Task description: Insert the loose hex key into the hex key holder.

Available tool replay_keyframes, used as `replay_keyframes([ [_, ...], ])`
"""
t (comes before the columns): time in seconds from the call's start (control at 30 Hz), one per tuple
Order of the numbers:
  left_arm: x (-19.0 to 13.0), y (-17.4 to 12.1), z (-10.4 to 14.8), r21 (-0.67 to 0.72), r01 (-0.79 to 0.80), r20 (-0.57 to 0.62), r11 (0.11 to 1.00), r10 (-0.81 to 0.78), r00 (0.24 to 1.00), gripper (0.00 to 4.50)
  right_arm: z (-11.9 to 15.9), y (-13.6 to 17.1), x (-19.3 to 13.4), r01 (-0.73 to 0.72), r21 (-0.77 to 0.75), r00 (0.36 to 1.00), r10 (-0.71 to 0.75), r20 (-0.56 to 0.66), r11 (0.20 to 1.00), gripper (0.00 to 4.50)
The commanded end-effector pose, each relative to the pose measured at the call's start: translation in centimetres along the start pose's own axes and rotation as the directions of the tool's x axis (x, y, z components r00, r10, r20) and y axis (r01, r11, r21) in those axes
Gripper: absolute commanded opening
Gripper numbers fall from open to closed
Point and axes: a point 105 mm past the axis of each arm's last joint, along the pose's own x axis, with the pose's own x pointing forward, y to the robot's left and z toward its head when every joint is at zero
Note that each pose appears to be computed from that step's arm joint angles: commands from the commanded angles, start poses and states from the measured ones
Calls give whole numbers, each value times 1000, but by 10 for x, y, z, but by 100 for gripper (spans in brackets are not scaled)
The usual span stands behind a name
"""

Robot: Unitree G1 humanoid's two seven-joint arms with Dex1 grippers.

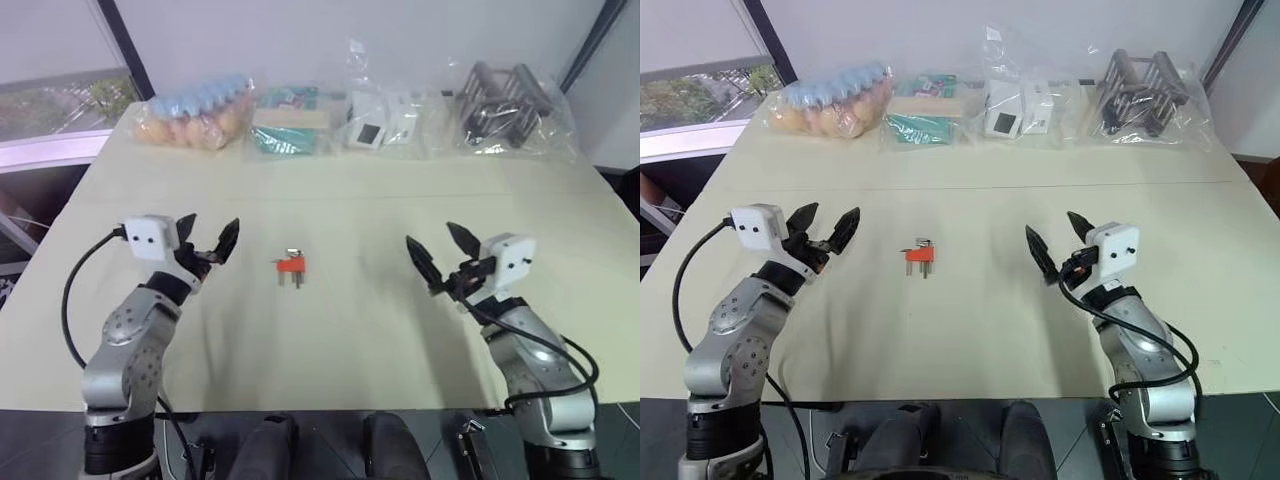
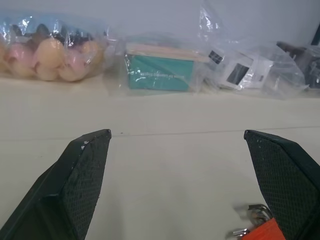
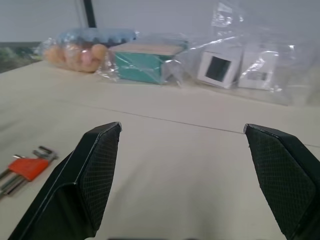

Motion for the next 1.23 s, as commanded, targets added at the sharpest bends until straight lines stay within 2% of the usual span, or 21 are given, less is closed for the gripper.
replay_keyframes([
  [0.03, 3, -4, 12, 17, 16, 52, 1000, -16, 998, 445, 17, 5, 1, -6, -27, 997, 8, 73, 1000, 409],
  [0.8, 9, -12, 9, 24, 41, 63, 999, -43, 997, 445, 12, 5, 4, -18, -39, 998, 21, 66, 999, 409],
  [1.03, 25, -10, 8, 38, 58, 57, 998, -60, 997, 445, 11, 2, 12, -13, -46, 996, 17, 88, 999, 409],
  [1.23, 26, -10, 9, 38, 56, 66, 998, -58, 996, 445, 10, 0, 12, -18, -51, 996, 22, 88, 999, 409],
])
